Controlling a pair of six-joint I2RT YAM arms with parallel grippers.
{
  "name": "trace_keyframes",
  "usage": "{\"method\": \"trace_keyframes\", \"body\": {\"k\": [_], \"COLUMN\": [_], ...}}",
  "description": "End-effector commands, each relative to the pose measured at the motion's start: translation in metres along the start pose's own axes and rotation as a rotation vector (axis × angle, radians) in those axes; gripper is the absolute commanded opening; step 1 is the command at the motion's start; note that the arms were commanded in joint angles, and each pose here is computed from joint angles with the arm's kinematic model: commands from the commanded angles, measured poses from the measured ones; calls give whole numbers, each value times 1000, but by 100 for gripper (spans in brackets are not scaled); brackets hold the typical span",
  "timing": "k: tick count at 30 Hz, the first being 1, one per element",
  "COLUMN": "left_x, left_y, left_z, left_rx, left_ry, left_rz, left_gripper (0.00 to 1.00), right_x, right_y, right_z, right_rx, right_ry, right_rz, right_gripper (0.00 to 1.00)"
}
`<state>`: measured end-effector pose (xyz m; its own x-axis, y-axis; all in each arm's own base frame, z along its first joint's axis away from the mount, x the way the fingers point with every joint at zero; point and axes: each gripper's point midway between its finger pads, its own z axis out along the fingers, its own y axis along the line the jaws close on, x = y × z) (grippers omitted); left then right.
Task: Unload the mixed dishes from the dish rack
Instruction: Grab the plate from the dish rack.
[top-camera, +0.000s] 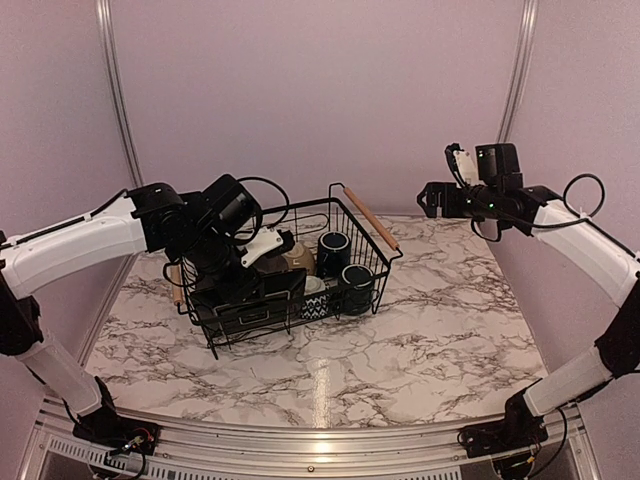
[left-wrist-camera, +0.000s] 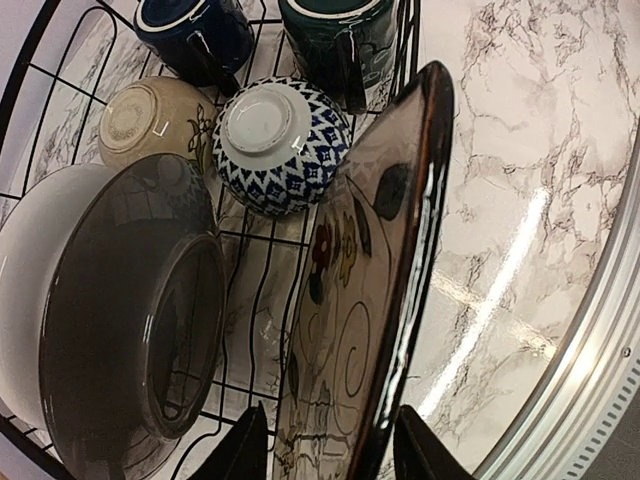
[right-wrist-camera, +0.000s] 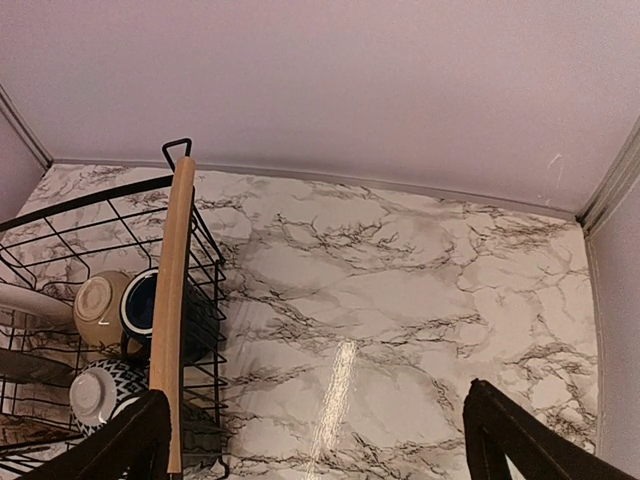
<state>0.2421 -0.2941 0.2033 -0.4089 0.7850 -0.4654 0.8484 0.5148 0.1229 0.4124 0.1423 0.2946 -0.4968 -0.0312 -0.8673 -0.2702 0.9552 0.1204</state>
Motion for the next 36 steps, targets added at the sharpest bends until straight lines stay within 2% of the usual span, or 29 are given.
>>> {"method": "trace_keyframes", "body": {"k": [1,7,18,21,28,30,36], "left_x": [1,0,2,1,-6,-10,-21], "left_y": [-4,-2,-3,-2,6,9,17], "left_z": [7,9,13,9,-4,-10,-30], "left_rx": [19,10,16,12,-27,-41,-80], "left_ry": [34,38,57,51,39,29,-16], "left_rz": [26,30,57,68,88,92,97], "left_gripper": [44,43,24,16,7,1,0], "right_x": [-12,-12,-13,-13,-18,-19,-21], "right_y": [3,3,3,3,3,3,4], "right_z": [-13,-15,-16,-16,-18,-18,-18], "right_rx": [-5,-7,-9,-7,-6,-6,-11], "right_ry": [-55,-59,-69,-71,-83,-85,-88], "right_rz": [0,0,3,4,4,3,2], "right_gripper": [99,99,99,98,98,98,99]}}
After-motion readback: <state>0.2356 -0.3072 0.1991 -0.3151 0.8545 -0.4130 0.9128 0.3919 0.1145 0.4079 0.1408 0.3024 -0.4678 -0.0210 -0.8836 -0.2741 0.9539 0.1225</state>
